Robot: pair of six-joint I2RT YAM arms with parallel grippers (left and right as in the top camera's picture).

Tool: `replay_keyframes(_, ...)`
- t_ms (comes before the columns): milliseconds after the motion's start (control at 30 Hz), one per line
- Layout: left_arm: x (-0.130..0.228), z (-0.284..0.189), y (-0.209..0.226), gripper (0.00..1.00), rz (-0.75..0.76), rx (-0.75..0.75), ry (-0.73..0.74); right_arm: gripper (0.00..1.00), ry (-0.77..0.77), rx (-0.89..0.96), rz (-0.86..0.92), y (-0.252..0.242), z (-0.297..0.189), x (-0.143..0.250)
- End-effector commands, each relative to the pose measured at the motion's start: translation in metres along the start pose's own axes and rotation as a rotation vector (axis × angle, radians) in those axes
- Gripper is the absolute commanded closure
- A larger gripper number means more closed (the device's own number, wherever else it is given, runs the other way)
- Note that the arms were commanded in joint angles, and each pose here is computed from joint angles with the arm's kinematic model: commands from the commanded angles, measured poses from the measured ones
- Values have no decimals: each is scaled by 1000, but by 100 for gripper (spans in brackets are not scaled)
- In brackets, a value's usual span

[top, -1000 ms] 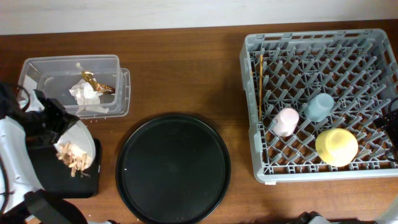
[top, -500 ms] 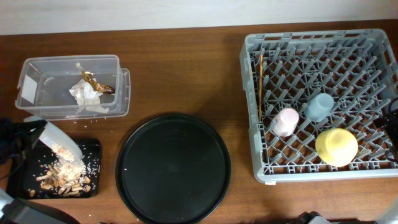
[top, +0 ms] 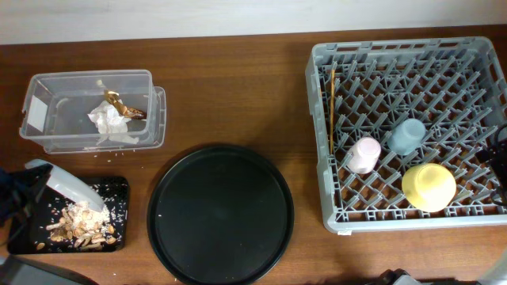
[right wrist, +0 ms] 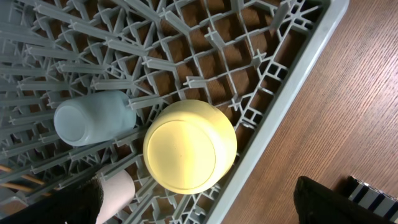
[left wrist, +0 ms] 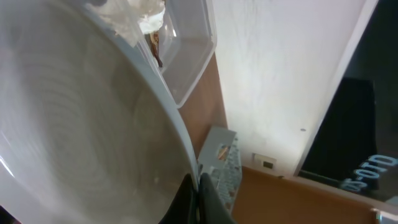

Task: Sort waste into correct bins and load items into the dishwasher rack
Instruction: 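Set the empty white plate back on the round black tray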

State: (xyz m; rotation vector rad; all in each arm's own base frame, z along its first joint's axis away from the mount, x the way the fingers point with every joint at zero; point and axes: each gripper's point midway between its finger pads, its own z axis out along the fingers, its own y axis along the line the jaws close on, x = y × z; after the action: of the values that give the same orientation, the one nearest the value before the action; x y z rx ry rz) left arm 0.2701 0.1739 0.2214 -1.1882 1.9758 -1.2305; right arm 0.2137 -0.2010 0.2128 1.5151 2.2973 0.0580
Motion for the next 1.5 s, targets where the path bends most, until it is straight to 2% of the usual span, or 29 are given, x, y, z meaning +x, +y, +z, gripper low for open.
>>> replay_keyframes(0, 3, -12, -25, 100, 118, 152, -36, 1, -15, -9, -7, 0, -5, -2)
replay_keyframes(167, 2, -31, -17, 100, 14, 157, -77, 1, -15, -9, -7, 0, -5, -2)
replay_keyframes(233, -3, -34, -11, 100, 43, 131, -97, 1, -15, -9, -7, 0, -5, -2)
replay_keyframes(400, 30, -32, -20, 100, -27, 158, -6, 1, -15, -9, -7, 0, -5, -2)
replay_keyframes(533, 49, -18, -22, 100, 16, 107, 73, 1, -15, -9, -7, 0, -5, -2)
replay_keyframes(600, 69, -1, -34, 100, 70, 104, 151, 1, -15, -9, -7, 0, -5, -2)
replay_keyframes(700, 125, 32, -58, 100, 211, 92, 343, 1, -15, -9, -7, 0, -5, -2)
replay_keyframes(800, 203, 60, -79, 100, 420, 95, 603, 1, -15, -9, -7, 0, -5, -1)
replay_keyframes(867, 250, 78, -77, 100, 565, 71, 777, 1, -15, -9, -7, 0, -5, -2)
replay_keyframes(900, 267, 87, -73, 100, 613, 31, 836, 1, -15, -9, -7, 0, -5, -2)
replay_keyframes(967, 284, 114, -49, 100, 682, -218, 843, 1, -15, -9, -7, 0, -5, -2)
replay_keyframes(1033, 289, 137, -24, 100, 769, -525, 703, 1, -15, -9, -7, 0, -5, -2)
replay_keyframes(1100, 294, 144, -11, 100, 861, -699, 566, 1, -15, -9, -7, 0, -5, -2)
replay_keyframes(1233, 333, 156, 8, 100, 981, -822, 511, 1, -15, -9, -7, 0, -5, -2)
replay_keyframes(1367, 370, 171, 50, 100, 1031, -961, 591, 1, -15, -9, -7, 0, -5, -2)
replay_keyframes(1400, 373, 173, 55, 96, 1041, -977, 604, 1, -15, -9, -7, 0, -5, -2)
replay_keyframes(1467, 387, 179, 69, 65, 1047, -996, 655, 1, -15, -9, -7, 0, -5, -2)
